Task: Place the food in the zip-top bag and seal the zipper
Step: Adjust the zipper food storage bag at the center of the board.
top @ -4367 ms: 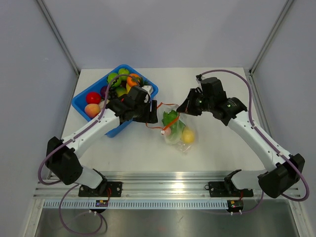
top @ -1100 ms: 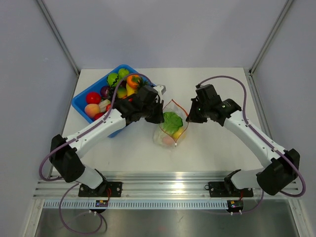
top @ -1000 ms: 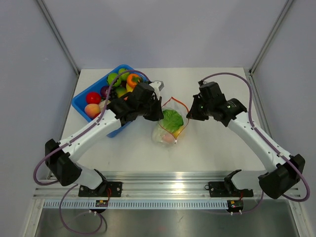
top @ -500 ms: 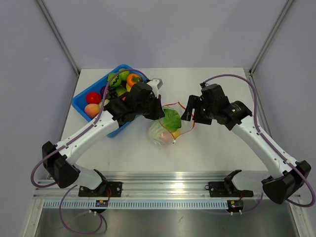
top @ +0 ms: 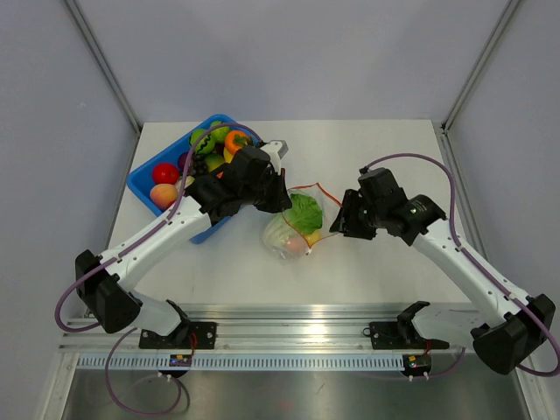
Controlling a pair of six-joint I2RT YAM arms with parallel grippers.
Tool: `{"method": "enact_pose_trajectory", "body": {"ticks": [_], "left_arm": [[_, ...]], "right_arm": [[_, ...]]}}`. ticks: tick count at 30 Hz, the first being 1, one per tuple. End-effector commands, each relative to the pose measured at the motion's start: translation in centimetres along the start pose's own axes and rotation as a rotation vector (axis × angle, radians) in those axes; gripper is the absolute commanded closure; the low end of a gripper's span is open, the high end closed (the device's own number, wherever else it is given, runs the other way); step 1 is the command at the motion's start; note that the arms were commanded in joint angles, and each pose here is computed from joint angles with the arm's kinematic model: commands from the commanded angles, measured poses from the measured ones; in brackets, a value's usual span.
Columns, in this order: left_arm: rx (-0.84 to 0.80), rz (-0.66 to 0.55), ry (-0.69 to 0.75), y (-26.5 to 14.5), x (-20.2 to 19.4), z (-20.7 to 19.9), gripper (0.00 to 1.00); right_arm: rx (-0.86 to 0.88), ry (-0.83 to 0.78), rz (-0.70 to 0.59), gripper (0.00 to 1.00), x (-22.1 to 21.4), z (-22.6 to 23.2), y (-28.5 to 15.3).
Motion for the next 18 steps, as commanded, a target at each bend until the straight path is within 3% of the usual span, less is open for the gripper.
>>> {"method": "enact_pose_trajectory", "body": {"ticks": [1,2,5,6,14,18], "left_arm": [[-0.074,-0.07,0.005,-0.2,1.0,-1.3,1.0],[-0.074,-0.068,0.003,-0.2,1.0,-1.3,1.0],[-0.08,-0.064,0.008,-0.3,1.0,-1.4,1.0],[-0.078,-0.074,0.019,-0.5,1.3,-1.5,1.0],[0.026,-0.216,0.101,-4.7,3.9,-1.9,1.0],[-0.016,-0.144,0.083,-2.4,2.9,-1.8,1.0]], "right_arm": [[0.113,0.023,-0.007,0.51,-0.3,1.0,0.7],[0.115,0.019,-0.013,0.64,-0.2,1.1,0.9],[0.07,-0.009,-0.054,0.84,1.1,1.1,1.1],[0.052,-0.028,-0.07,0.99,2.1,1.4,0.6],[0.15,-0.063,-0.284,1.0,5.3,3.5,-6.0],[0.081,-0.053,-0.188,1.0,3.3,1.9,-2.1]]}}
Point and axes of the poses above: each gripper's point midway between its finger pads, its own y axis out along the fingers, its own z axis along the line the jaws close on, x = y × z, the point moved 9 cm from there along -y, back along the fingers, and after that the axes turned 13 degrees about -y, right-handed, at the moved point
